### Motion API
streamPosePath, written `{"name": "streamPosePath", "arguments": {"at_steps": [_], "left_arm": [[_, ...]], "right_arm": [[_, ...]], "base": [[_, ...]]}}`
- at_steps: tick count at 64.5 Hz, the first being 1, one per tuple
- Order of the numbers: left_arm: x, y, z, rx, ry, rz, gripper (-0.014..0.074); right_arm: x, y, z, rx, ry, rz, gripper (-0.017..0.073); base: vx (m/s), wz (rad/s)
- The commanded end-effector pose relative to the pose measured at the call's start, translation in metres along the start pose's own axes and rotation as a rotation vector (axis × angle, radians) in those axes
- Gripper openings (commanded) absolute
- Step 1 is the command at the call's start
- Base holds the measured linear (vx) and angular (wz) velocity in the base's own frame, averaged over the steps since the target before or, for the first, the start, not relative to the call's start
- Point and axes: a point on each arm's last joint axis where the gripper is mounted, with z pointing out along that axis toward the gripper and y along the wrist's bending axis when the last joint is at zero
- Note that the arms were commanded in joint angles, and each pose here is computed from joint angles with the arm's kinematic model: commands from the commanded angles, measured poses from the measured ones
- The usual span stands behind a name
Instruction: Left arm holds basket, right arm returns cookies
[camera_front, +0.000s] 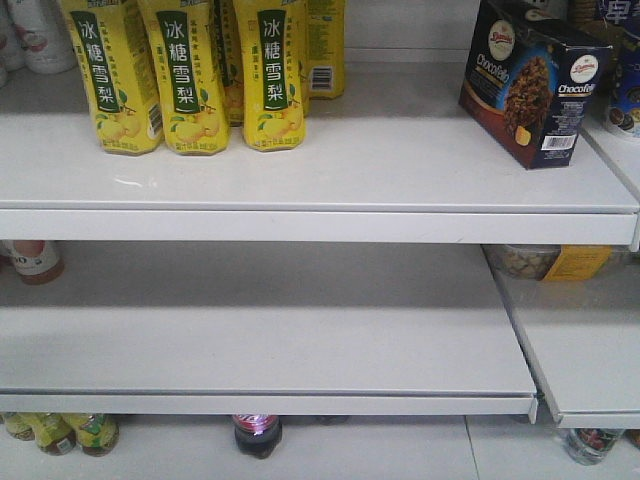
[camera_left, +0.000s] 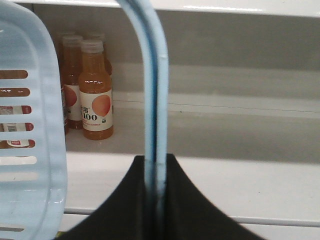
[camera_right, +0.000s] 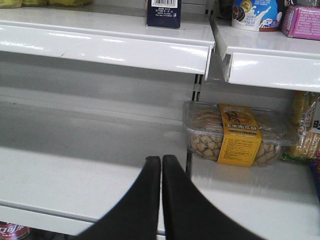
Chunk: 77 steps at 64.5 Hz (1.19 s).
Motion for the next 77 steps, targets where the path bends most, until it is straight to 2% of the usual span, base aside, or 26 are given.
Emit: {"name": "streamPosePath", "arguments": {"at_steps": [1,18,33,43,53,56,77], "left_arm": [[-0.007,-0.001,-0.001,0.009,-0.118,0.030,-0.0006],[-0.007,-0.001,-0.001,0.009,-0.118,0.030,-0.0006],[-0.007,-0.001,-0.001,0.009,-0.118,0.030,-0.0006],[-0.007,-0.001,-0.001,0.009,-0.118,0.030,-0.0006],[-0.007,-0.001,-0.001,0.009,-0.118,0.030,-0.0006],[-0.007,-0.001,-0.001,0.009,-0.118,0.030,-0.0006],[-0.007,-0.001,-0.001,0.008,-0.111,0.030,-0.0006]], "right_arm": [[-0.015,-0.001,-0.001,0.011,-0.082,-0.005,-0.0008],[-0.015,-0.002,-0.002,0.017,-0.089,-0.007,-0.0008],[-0.011,-0.007,0.000,0.152,-0.077,0.012,-0.0008],[0.014,-0.005,0.013,0.145,-0.123,0.014,-0.0008],[0.040,-0.003,0.021,0.139,-0.205,0.072,-0.0008],[0.040,-0.002,0.019,0.138,-0.222,0.092,-0.0008],[0.039,-0.002,0.018,0.134,-0.240,0.129,-0.0008]], "base": [[0.00,0.00],[0.00,0.00],[0.00,0.00],[0.00,0.00],[0.00,0.00],[0.00,0.00],[0.00,0.00]]}}
